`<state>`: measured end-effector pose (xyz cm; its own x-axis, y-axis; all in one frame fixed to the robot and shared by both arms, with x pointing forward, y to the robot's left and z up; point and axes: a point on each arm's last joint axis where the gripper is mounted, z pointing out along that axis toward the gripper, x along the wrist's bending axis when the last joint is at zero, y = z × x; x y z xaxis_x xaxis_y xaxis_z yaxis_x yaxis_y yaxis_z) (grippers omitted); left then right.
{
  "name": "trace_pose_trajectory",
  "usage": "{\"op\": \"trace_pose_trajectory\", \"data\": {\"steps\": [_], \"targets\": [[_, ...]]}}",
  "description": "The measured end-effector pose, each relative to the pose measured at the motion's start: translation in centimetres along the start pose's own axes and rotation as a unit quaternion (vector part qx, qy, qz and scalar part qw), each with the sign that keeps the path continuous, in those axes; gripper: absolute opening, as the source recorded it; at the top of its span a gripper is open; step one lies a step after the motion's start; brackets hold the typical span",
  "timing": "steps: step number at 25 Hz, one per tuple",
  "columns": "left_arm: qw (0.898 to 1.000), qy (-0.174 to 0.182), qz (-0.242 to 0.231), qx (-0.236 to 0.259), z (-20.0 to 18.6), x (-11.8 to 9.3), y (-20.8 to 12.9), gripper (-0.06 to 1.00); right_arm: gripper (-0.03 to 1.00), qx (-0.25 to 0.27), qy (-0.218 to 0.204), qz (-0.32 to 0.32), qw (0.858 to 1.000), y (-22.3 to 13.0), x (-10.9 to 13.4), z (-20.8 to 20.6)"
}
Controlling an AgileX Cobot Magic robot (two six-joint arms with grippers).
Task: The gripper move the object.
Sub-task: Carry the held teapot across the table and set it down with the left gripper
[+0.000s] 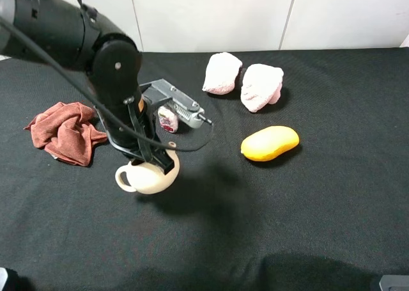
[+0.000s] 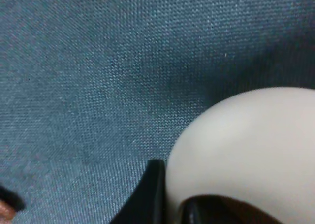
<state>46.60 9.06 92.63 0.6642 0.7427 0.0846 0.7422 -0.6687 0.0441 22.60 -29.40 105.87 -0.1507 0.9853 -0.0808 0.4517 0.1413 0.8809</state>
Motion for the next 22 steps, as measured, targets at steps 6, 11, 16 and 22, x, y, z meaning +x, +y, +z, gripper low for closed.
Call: {"op": "trace_pose_trajectory", "data": {"steps": [6, 11, 16, 22], "targets": [[1.0, 0.004, -0.009, -0.001, -2.0, 0.2, 1.4, 0.03, 0.69, 0.0, 0.0, 0.0, 1.0, 0.0, 0.0, 0.0], [1.0, 0.004, -0.015, -0.017, -4.2, 0.3, 2.9, 0.03, 0.69, 0.0, 0.0, 0.0, 1.0, 0.0, 0.0, 0.0], [0.999, 0.005, -0.02, -0.027, -6.7, 0.5, 4.2, 0.03, 0.69, 0.0, 0.0, 0.0, 1.0, 0.0, 0.0, 0.0], [0.998, -0.002, -0.039, -0.046, -9.5, 1.3, 5.5, 0.03, 0.69, 0.0, 0.0, 0.0, 1.0, 0.0, 0.0, 0.0]]}}
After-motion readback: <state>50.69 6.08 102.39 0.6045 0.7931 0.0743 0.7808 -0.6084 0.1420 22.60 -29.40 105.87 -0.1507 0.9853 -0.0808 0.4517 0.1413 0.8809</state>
